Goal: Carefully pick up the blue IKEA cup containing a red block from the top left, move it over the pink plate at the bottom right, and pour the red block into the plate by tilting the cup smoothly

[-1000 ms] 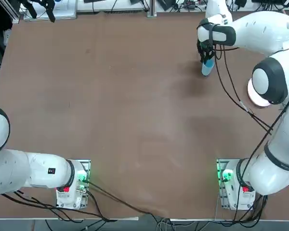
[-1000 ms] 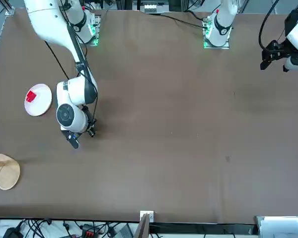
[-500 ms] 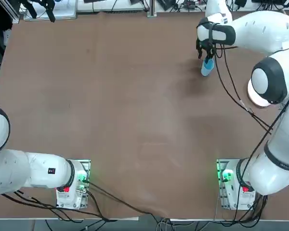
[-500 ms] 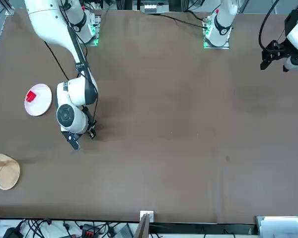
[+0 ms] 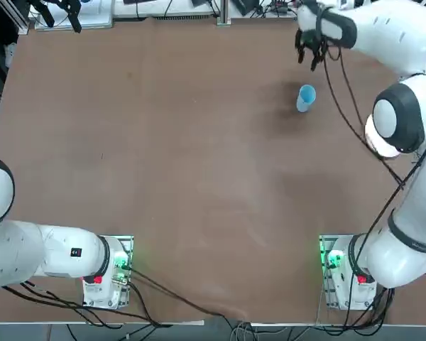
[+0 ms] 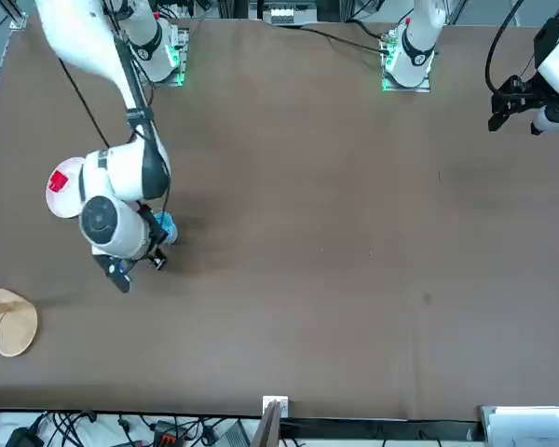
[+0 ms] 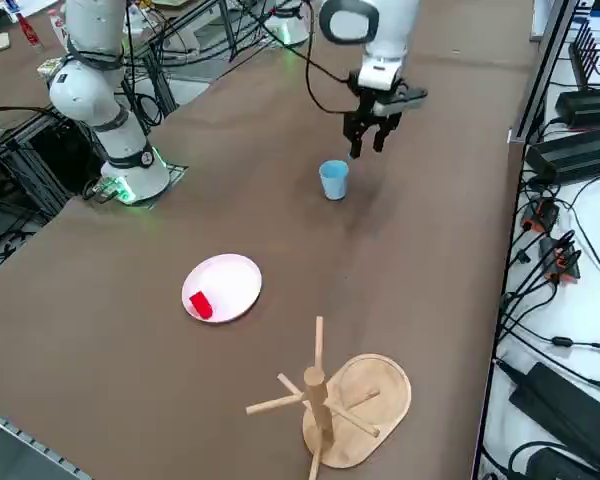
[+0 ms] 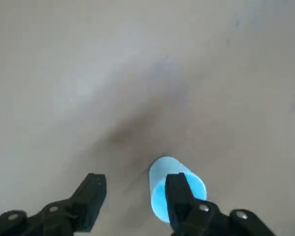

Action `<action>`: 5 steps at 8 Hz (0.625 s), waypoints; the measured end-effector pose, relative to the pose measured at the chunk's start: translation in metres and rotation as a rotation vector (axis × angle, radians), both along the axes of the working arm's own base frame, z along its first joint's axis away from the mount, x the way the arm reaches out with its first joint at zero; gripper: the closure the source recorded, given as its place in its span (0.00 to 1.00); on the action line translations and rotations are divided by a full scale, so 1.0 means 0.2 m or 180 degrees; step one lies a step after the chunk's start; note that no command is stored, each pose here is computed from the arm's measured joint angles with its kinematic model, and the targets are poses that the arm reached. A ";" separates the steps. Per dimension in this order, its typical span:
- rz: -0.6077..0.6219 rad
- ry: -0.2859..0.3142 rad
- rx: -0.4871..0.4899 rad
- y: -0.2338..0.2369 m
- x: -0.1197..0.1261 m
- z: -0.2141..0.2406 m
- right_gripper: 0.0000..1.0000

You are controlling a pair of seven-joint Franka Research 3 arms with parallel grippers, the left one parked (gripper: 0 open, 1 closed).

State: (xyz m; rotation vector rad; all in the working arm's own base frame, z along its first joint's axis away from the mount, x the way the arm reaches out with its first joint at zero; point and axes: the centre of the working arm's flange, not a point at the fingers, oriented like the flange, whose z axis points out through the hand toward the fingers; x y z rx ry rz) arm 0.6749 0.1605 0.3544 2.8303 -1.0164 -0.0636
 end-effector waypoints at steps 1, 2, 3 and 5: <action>0.0063 -0.0111 0.0062 -0.02 0.03 0.16 0.05; 0.0207 -0.0201 0.0108 -0.07 0.05 0.30 0.00; 0.0455 -0.0251 0.0142 -0.16 0.06 0.41 0.00; 0.1088 -0.0197 0.0185 -0.46 0.06 0.56 0.00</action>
